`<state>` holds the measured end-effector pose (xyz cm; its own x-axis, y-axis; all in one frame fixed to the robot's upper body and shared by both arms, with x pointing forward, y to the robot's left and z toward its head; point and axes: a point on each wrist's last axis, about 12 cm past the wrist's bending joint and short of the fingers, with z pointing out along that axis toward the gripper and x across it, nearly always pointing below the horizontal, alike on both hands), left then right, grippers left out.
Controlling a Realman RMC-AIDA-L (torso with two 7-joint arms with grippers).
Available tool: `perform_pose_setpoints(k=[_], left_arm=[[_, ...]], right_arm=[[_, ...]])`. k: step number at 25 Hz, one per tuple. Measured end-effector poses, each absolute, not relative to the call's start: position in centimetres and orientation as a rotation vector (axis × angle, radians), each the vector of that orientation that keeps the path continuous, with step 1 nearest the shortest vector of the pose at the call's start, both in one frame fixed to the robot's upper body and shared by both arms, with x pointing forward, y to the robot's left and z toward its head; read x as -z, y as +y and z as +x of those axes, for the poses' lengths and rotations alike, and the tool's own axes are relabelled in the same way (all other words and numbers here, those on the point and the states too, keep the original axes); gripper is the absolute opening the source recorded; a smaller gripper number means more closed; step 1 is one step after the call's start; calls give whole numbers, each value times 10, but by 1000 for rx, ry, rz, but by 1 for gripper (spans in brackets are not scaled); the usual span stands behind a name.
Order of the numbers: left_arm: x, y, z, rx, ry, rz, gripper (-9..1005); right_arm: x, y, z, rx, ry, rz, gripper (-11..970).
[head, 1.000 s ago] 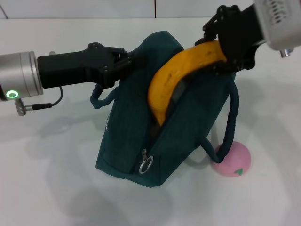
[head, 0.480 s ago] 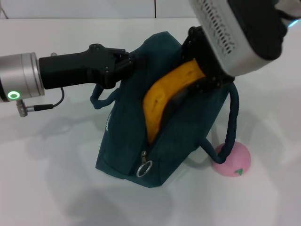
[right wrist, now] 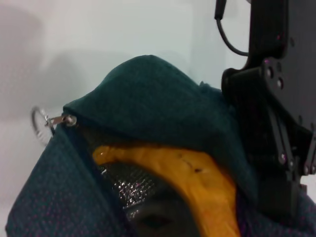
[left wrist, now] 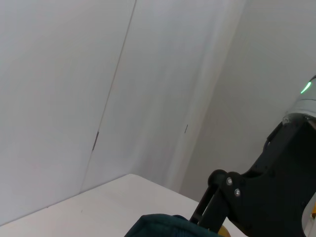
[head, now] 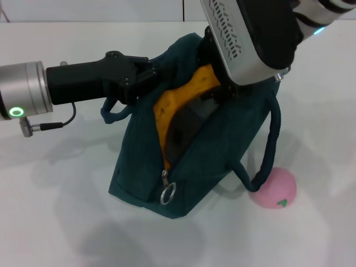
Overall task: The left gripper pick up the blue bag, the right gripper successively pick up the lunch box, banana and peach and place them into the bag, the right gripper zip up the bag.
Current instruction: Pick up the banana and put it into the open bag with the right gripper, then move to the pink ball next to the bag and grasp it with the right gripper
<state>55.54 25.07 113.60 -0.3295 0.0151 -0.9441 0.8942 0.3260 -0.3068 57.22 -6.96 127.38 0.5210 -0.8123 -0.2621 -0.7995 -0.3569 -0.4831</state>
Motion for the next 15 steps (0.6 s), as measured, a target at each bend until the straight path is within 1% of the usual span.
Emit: perform_pose_setpoints(k=[6,12,15], left_arm=[[-1136,251,555,1149,1633,838,40],[-1136,252,555,1147,1635,839,40],[-1135,254,554,1144,1639,833,40]], right_arm=[[-1270,-71,570,22,1309,-2183,434],[-1273,-87,562,37,1290,-2108,664],[-1278,-106,555,30,1278,-2014,672]])
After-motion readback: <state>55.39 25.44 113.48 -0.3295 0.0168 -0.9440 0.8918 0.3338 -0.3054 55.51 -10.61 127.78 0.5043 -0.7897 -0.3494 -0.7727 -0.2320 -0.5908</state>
